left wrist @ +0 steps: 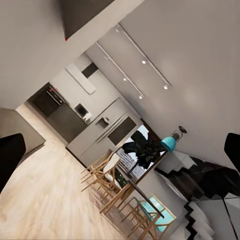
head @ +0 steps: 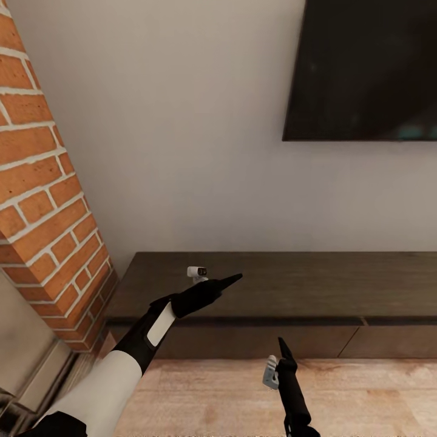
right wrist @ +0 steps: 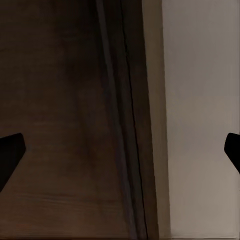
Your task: Place each of the two pumpkins and all three candles from the living room inside a cabinet in the living room (use any cabinet), then make sure every cabinet is closed, and position the cauldron so it is next to a table in the living room.
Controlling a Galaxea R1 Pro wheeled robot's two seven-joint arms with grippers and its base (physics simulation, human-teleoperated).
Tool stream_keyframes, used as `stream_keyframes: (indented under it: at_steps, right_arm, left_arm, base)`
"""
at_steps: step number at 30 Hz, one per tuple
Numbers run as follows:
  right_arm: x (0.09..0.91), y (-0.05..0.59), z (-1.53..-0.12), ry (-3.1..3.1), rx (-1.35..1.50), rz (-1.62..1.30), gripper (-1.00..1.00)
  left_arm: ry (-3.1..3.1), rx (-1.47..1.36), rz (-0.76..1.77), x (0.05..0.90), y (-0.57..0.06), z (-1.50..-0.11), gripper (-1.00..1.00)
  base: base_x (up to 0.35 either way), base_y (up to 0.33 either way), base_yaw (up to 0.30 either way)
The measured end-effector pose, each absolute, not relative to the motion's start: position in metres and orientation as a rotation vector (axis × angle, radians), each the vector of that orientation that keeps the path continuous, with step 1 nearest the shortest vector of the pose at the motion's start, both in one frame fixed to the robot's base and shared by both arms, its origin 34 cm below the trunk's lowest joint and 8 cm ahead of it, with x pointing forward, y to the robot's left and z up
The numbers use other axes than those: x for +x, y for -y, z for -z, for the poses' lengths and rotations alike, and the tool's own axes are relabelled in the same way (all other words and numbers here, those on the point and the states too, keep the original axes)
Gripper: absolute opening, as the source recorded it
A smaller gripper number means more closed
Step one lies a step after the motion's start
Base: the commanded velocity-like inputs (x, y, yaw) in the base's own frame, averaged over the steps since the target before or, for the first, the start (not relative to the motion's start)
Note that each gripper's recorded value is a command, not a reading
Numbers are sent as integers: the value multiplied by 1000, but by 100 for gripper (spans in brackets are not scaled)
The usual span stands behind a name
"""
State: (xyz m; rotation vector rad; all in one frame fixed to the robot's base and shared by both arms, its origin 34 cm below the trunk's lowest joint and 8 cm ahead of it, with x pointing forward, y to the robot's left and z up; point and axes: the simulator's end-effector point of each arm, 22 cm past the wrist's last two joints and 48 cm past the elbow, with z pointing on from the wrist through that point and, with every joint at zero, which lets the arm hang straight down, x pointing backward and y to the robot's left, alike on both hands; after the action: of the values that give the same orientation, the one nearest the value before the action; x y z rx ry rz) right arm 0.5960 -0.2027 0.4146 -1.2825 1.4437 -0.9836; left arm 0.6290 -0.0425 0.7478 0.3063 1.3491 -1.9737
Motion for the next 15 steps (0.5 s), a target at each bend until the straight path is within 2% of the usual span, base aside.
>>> stream_keyframes:
  at_steps: [15]
  right_arm:
    - [591, 215, -378, -1477, -1272, 996, 100]
  left_arm:
    - [-1349, 307, 1974, 621, 43, -715, 100]
  base:
    - [0, 0, 0]
